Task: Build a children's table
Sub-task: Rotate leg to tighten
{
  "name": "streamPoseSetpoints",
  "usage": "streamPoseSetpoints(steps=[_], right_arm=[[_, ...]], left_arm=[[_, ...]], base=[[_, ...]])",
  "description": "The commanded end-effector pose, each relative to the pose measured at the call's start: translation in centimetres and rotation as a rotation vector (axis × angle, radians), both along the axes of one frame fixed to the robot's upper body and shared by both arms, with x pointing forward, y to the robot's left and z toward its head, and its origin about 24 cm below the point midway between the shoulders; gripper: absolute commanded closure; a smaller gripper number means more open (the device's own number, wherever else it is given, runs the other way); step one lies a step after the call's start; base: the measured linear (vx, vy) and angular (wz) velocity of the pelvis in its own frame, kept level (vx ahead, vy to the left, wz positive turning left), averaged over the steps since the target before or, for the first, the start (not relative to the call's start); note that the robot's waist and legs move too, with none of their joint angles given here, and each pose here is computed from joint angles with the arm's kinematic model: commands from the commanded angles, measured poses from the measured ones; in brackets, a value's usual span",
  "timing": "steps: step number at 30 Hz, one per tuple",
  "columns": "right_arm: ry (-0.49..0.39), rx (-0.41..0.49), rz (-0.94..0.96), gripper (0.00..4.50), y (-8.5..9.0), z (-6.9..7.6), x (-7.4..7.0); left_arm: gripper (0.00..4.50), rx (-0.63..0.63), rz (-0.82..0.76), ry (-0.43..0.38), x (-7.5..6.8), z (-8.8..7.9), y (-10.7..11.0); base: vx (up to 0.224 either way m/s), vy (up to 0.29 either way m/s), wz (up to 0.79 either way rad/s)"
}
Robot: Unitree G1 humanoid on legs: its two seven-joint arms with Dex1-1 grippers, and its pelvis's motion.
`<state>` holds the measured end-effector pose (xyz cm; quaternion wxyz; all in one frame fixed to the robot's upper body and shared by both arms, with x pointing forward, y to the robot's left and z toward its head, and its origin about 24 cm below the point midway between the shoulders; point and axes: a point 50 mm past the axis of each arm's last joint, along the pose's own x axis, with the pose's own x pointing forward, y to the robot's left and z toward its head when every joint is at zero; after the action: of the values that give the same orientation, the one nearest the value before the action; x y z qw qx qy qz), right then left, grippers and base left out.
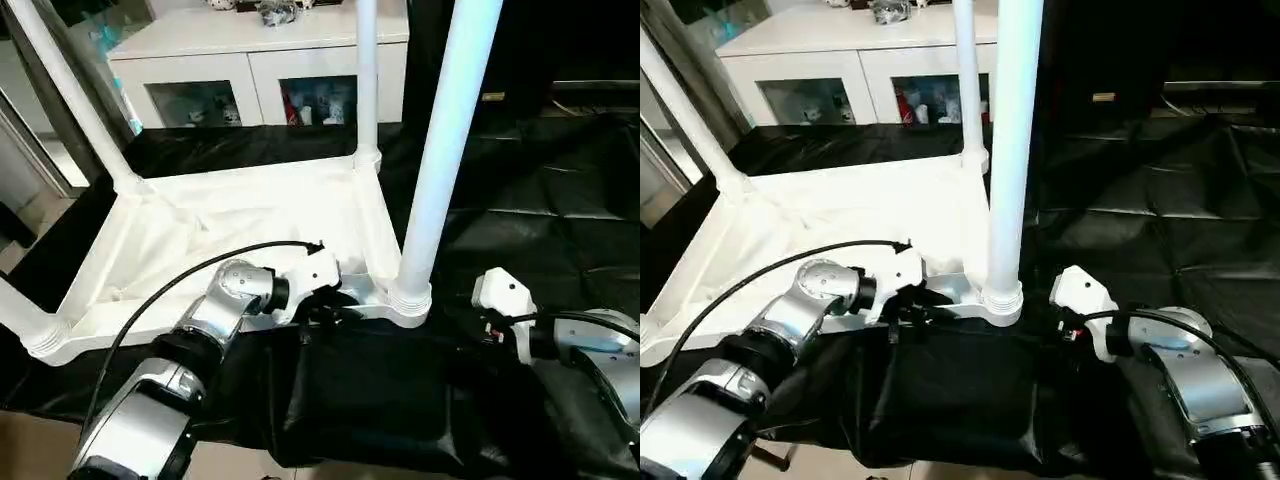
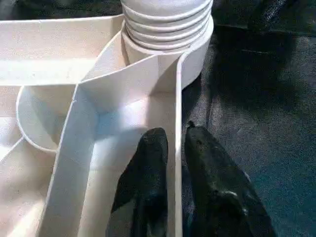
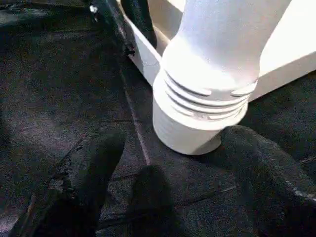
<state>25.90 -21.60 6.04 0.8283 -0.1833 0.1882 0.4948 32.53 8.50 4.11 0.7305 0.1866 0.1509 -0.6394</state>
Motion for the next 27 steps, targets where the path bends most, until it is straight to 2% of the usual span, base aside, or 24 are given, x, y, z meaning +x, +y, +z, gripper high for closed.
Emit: streamPoseSetpoints(steps=[1, 4, 9, 11, 14, 15, 20, 23, 27], right_arm=[[-0.016, 0.003, 0.026, 0.80, 0.1, 0.5, -0.2], [-0.019, 0.006, 0.026, 0.80, 0.1, 0.6, -0.1], [-0.025, 0.022, 0.022, 0.80, 0.1, 0.9, 0.0], [-0.023, 0.059, 0.001, 0.80, 0.1, 1.1, 0.3], [-0.061, 0.190, -0.094, 0.52, 0.5, 2.1, 1.6], [-0.069, 0.197, -0.090, 0.45, 0.7, 2.2, 1.7], [-0.125, 0.163, -0.092, 0.03, 1.7, 1.9, 2.4], [-0.108, 0.137, -0.042, 0.03, 2.8, 1.2, 2.3], [-0.098, 0.118, -0.026, 0.03, 3.2, 0.8, 2.4]], left_arm=[[4.08, 0.023, 0.028, -0.001, 0.4, 0.0, 1.1], [4.36, 0.018, 0.029, 0.009, 0.4, -0.1, 1.0], [4.44, 0.007, 0.035, 0.026, 0.4, -0.2, 1.0], [4.44, 0.028, 0.020, 0.030, 0.3, -0.4, 1.2], [4.50, 0.026, 0.003, 0.043, -0.1, -0.7, 1.4], [4.50, 0.018, 0.000, 0.046, -0.1, -0.7, 1.4], [4.50, -0.031, -0.027, 0.059, -0.7, -0.6, 1.0], [4.50, -0.039, -0.045, 0.056, -1.2, -0.7, 0.7], [4.50, -0.040, -0.046, 0.055, -1.3, -0.8, 0.6]], base=[[0.000, 0.000, 0.00], [0.000, 0.000, 0.00], [0.000, 0.000, 0.00], [0.000, 0.000, 0.00], [0.000, 0.000, 0.00], [0.000, 0.000, 0.00], [0.000, 0.000, 0.00], [0.000, 0.000, 0.00], [0.000, 0.000, 0.00]])
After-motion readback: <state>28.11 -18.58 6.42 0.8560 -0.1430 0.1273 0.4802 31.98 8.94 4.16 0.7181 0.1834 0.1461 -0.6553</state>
